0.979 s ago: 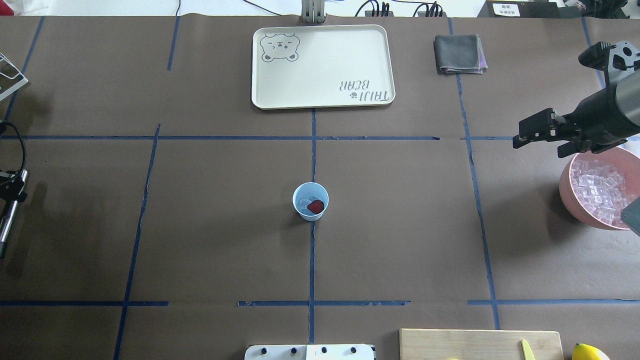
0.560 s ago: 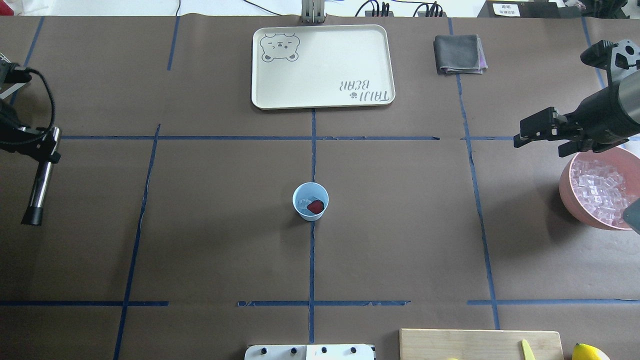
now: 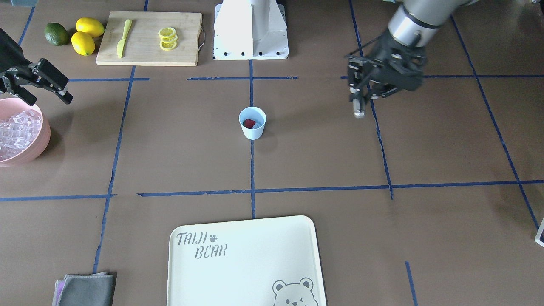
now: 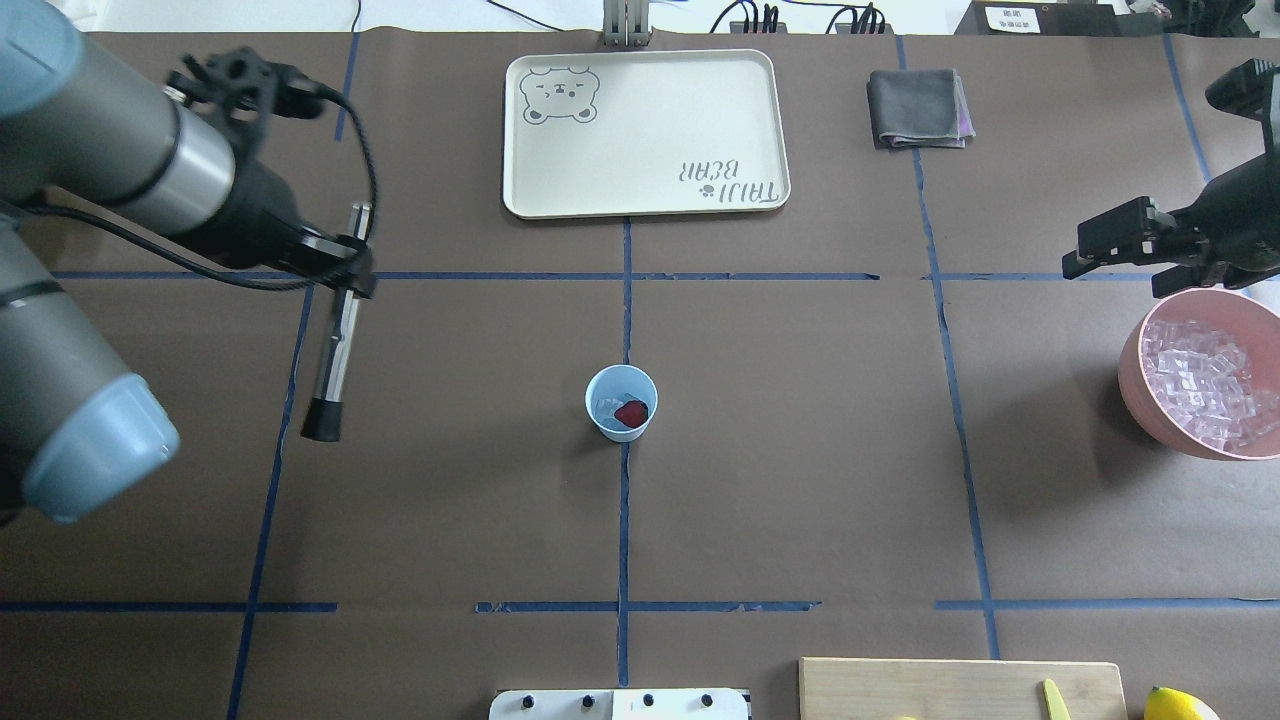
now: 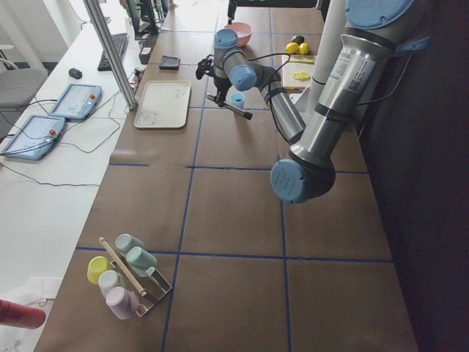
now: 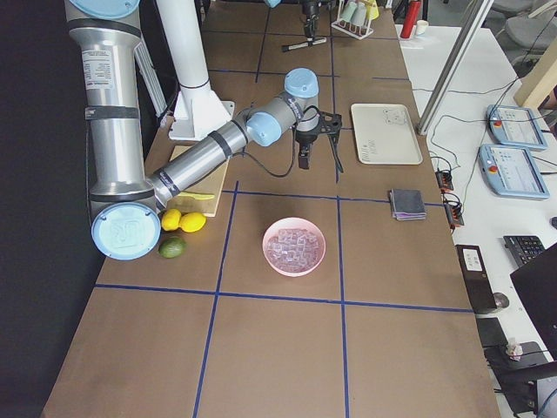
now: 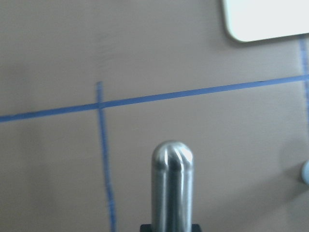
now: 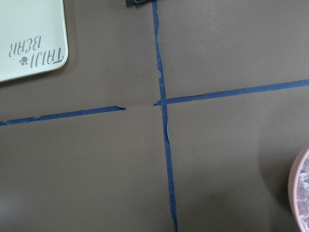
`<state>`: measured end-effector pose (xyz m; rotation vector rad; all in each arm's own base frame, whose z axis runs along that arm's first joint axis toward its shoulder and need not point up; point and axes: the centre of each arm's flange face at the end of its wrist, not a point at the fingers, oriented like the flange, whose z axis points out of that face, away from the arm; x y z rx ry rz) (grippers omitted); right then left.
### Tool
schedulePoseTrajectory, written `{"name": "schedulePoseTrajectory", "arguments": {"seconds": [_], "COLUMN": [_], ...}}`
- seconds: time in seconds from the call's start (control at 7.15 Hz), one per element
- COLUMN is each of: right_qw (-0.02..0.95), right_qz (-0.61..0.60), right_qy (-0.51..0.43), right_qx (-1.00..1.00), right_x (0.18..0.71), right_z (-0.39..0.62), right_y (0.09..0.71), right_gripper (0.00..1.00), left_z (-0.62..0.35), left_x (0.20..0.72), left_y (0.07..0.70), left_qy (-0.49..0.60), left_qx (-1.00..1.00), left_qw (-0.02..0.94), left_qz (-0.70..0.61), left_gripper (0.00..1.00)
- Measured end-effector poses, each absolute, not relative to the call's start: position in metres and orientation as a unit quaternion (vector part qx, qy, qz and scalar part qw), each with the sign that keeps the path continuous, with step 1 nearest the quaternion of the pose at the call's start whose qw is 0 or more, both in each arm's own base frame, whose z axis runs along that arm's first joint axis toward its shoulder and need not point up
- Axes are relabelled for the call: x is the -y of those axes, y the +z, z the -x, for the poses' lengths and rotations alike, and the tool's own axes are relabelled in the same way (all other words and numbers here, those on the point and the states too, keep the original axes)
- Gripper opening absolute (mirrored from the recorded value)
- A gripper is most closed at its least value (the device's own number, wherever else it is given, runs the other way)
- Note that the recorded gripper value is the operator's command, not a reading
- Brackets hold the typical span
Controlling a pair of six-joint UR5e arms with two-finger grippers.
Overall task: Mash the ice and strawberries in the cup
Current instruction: 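Lower the muddler into the blue cup while the right gripper draws back, then press the muddler down into the cup with the left gripper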
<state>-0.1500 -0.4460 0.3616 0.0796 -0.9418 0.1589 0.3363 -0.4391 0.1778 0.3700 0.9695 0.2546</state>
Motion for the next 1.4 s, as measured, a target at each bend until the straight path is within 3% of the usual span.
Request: {"name": "schedulePoseTrajectory", "arguments": {"seconds": [0.28, 0.56, 1.4], "right_qw": [0.895, 0.899, 0.901], "right_qz": [-0.054, -0.060, -0.059], "right_qy": [0.057, 0.048, 0.048], "right_qx": [0.439, 0.431, 0.428], "right_x": [0.445, 0.444, 0.447], "right_z": [0.124, 0.112, 0.111], "right_y": [0.385, 0.397, 0.403], "right_gripper": [1.00, 1.00, 1.00], "left_z": [-0.401, -0.445, -0.501], "left_x": [0.401, 0.377, 0.313], "left_y": [0.122, 0.113, 0.131], "left_qy": [0.119, 0.061, 0.001], "left_qx": [-0.476, -0.500, -0.456], "left_qw": [0.804, 0.737, 0.684], "left_qz": [-0.336, -0.450, -0.569], "left_gripper": [0.00, 0.00, 0.00]}}
